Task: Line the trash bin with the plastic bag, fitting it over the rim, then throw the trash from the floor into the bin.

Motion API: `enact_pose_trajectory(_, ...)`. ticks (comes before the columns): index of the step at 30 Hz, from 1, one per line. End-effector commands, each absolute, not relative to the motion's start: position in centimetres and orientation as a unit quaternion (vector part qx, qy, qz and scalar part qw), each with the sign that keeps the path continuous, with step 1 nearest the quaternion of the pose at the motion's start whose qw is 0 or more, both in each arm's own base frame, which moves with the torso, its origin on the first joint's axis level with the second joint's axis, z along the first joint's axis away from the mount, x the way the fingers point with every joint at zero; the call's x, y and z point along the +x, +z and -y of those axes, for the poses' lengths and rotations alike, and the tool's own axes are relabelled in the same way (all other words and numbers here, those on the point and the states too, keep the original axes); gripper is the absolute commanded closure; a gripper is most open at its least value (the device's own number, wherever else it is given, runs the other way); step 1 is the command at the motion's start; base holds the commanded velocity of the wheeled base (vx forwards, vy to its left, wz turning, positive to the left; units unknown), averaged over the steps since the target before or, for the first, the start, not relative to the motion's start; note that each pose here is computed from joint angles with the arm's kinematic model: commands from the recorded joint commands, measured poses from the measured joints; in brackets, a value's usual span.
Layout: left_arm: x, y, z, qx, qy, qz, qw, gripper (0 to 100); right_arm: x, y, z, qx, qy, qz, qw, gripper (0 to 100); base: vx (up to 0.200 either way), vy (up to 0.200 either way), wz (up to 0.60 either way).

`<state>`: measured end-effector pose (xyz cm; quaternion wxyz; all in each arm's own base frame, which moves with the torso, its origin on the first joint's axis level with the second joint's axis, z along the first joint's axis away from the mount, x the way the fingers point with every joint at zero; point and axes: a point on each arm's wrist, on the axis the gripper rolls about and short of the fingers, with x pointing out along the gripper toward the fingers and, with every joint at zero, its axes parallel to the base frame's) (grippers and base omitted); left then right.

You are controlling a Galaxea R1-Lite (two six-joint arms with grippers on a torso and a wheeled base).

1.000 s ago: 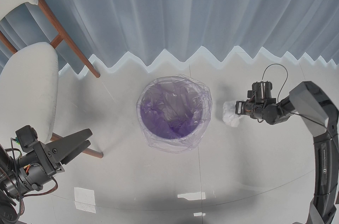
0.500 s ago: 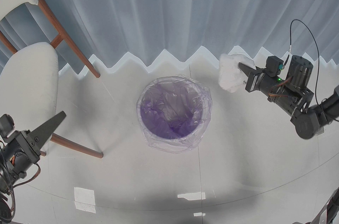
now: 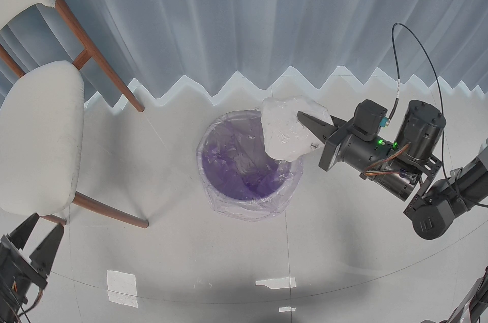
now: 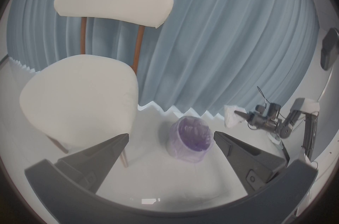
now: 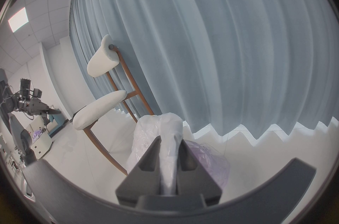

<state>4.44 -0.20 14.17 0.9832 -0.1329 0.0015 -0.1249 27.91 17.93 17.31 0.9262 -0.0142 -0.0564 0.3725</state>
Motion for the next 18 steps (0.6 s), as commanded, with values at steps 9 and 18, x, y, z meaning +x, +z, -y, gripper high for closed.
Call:
enact_pose_trajectory(9,-1.5,8.1,1.7,0.005,-0.156,-0.023,0.987,0,36.3,9.4,-24.0,-0.018,0.388,0.046,0.920,100,0.000,0.000,0.00)
enact_pose_trajectory(18,-1.4,8.2,1.2,0.037,-0.041,-0.018,0.998,0,38.9,7.5,-25.6,-0.014,0.383,0.059,0.922,100,0.000,0.000,0.00)
